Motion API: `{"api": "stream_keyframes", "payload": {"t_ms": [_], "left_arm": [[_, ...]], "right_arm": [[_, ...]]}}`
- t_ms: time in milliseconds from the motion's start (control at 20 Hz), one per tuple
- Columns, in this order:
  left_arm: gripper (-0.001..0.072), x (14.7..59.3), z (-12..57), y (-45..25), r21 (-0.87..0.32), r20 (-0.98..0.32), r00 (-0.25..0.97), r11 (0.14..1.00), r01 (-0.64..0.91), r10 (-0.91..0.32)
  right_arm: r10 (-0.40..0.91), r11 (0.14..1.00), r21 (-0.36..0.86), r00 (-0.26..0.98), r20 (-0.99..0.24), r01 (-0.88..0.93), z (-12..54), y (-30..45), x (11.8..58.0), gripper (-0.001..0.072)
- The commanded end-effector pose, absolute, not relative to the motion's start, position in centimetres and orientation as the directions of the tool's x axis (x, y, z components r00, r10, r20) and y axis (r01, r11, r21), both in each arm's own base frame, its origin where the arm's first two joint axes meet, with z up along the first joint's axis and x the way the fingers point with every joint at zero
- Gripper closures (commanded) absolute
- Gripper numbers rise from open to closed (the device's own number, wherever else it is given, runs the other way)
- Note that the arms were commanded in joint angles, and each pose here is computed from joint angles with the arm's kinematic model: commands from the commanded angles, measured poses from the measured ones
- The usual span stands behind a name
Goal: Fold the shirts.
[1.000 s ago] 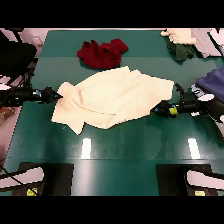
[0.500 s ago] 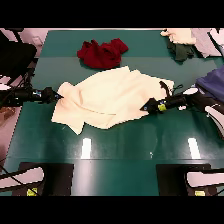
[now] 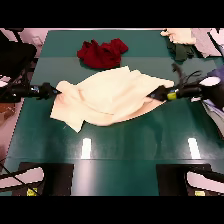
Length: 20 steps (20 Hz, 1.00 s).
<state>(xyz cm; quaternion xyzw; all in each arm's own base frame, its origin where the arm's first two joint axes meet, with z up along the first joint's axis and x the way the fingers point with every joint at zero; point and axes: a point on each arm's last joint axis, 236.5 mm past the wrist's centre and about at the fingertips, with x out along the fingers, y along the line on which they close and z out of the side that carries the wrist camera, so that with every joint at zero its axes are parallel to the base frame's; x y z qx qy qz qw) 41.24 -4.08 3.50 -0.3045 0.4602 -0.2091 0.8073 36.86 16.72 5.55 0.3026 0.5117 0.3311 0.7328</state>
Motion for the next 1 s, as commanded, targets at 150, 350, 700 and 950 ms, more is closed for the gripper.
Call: {"api": "stream_keyframes", "payload": {"t_ms": [150, 350, 700, 950], "left_arm": [[0.0683, 47.0, 20.4, -3.0, -0.667, -0.383, 0.723, 0.713, 0.214, -0.576], [0.0683, 45.8, 37.0, -3.1, -0.535, -0.136, 0.844, 0.756, 0.378, -0.518], [0.0682, 34.4, 57.0, -6.4, -0.252, 0.242, 0.839, 0.803, 0.54, -0.488], [0.0682, 24.0, 60.9, -9.9, -0.072, 0.325, 0.806, 0.837, 0.542, -0.494]], "right_arm": [[0.708, 0.667, 0.648, 0.585, -0.396, -0.369, 22.1, 11.6, 39.4, 0.0695], [0.6, 0.745, 0.515, 0.763, -0.24, -0.424, 32.7, 8.1, 38.6, 0.0695], [0.493, 0.839, 0.276, 0.869, -0.024, -0.469, 46.7, 6.7, 31.8, 0.0695], [0.421, 0.902, 0.069, 0.904, 0.07, -0.425, 52.9, 8.8, 23.3, 0.0694]]}}
